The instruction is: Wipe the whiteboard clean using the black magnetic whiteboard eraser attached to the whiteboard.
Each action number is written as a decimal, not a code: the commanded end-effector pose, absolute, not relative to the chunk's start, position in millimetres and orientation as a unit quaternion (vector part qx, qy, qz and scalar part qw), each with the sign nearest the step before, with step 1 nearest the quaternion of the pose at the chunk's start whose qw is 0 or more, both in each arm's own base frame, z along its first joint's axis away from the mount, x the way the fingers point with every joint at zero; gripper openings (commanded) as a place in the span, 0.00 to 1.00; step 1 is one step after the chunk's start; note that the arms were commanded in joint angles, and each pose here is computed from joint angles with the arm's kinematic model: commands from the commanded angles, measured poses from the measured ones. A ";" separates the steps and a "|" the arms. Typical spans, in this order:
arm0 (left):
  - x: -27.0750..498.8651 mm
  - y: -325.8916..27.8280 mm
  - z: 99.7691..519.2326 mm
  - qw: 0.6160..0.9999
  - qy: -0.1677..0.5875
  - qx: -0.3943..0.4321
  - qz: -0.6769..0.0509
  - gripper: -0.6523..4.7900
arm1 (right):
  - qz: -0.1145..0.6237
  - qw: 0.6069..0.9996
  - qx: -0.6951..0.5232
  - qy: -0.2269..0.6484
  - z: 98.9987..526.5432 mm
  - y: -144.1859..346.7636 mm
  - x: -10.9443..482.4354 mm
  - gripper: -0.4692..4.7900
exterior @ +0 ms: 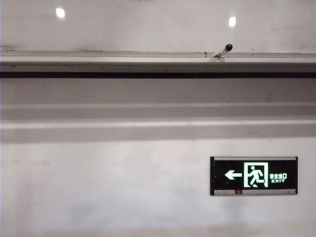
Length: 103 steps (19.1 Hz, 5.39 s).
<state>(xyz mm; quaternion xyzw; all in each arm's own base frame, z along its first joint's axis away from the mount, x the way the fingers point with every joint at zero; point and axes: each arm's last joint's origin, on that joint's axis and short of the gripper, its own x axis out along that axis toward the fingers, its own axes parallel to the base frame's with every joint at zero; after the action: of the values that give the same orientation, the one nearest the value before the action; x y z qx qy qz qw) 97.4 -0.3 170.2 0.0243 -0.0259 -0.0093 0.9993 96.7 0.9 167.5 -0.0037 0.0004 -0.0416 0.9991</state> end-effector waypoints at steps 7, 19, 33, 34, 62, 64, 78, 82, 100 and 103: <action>95.7 -0.2 179.0 0.999 -0.044 0.008 -0.008 0.11 | -0.044 0.999 0.003 -0.017 175.0 0.7 95.4 0.08; 85.8 -3.2 387.2 0.991 -0.116 -0.037 -0.064 0.11 | -0.058 0.991 0.020 -0.120 347.0 -1.5 68.6 0.08; 168.7 -47.2 515.3 0.973 -0.052 -0.023 -0.223 0.11 | 0.072 0.987 0.021 -0.146 473.9 28.7 175.9 0.08; 172.2 -54.2 518.9 0.974 -0.040 -0.015 -0.221 0.11 | 0.092 0.985 0.024 -0.141 479.4 38.7 187.8 0.08; 160.9 -70.8 542.4 0.970 -0.071 0.014 -0.231 0.11 | 0.250 0.939 -0.030 -0.235 488.8 251.5 355.9 0.95; 160.9 -70.8 542.7 0.970 -0.073 0.014 -0.231 0.11 | 0.242 0.941 -0.028 -0.234 483.7 260.0 365.6 0.95; 160.6 -71.0 542.6 0.969 -0.072 0.012 -0.235 0.11 | 0.153 0.962 -0.032 -0.225 449.2 274.9 395.9 0.94; 160.6 -71.0 542.6 0.969 -0.072 0.012 -0.235 0.11 | 0.156 0.961 -0.034 -0.227 442.7 273.5 403.6 0.94; 160.8 -71.0 543.7 0.969 -0.078 0.011 -0.235 0.11 | 0.006 0.969 -0.130 -0.211 447.1 257.5 407.8 0.29; 160.8 -71.0 543.7 0.969 -0.078 0.012 -0.235 0.11 | -0.033 0.969 -0.120 -0.215 467.9 232.9 402.6 0.28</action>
<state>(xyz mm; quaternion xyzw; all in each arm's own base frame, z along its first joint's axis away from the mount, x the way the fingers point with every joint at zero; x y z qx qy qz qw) 162.7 -71.8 540.7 0.0146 -0.0674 -0.2331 0.9700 401.6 259.3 451.3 -0.1455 -0.2076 0.0489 0.9661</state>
